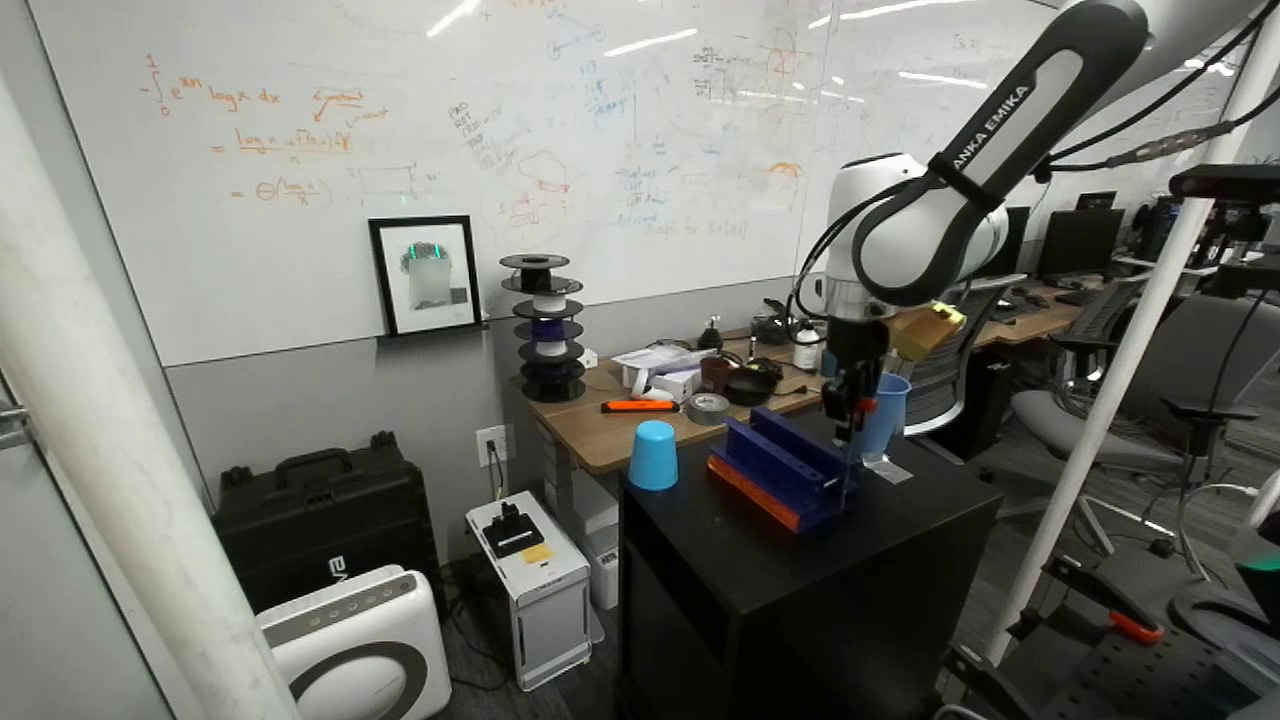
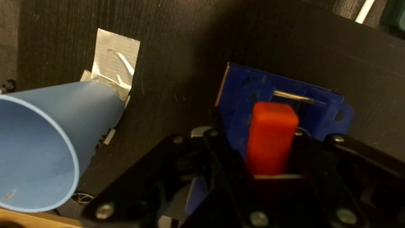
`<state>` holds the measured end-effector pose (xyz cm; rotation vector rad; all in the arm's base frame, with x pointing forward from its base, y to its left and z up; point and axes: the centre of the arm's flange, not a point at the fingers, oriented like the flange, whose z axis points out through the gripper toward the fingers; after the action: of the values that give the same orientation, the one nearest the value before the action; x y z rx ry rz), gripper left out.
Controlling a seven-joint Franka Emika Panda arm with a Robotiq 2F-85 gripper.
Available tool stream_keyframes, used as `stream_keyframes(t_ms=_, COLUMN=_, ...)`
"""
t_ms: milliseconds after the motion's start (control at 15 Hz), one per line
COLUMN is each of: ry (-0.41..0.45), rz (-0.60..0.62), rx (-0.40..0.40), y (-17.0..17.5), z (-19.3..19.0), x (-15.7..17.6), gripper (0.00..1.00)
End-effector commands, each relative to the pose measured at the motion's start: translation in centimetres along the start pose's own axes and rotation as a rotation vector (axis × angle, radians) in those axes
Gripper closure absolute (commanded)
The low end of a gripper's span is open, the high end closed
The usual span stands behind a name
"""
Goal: Put the red object on the blue rack in the cup
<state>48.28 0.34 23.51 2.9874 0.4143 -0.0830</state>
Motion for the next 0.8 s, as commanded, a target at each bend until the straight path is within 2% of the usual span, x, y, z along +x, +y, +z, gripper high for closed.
stream_keyframes(t_ms=0, ry=0.048, rz=-0.041, rx=-0.027, y=-1.0, z=-1.7, x=0.4, gripper=0.92)
stream_keyframes(t_ms=200, ry=0.075, rz=-0.064, rx=-0.038, y=-2.2, z=-3.4, x=0.0, gripper=0.96)
stream_keyframes(t_ms=267, ry=0.085, rz=-0.073, rx=-0.040, y=-2.7, z=-4.0, x=-0.2, gripper=0.92)
stream_keyframes(t_ms=733, ry=0.182, rz=-0.107, rx=-0.051, y=-5.1, z=-9.9, x=-3.0, gripper=0.92)
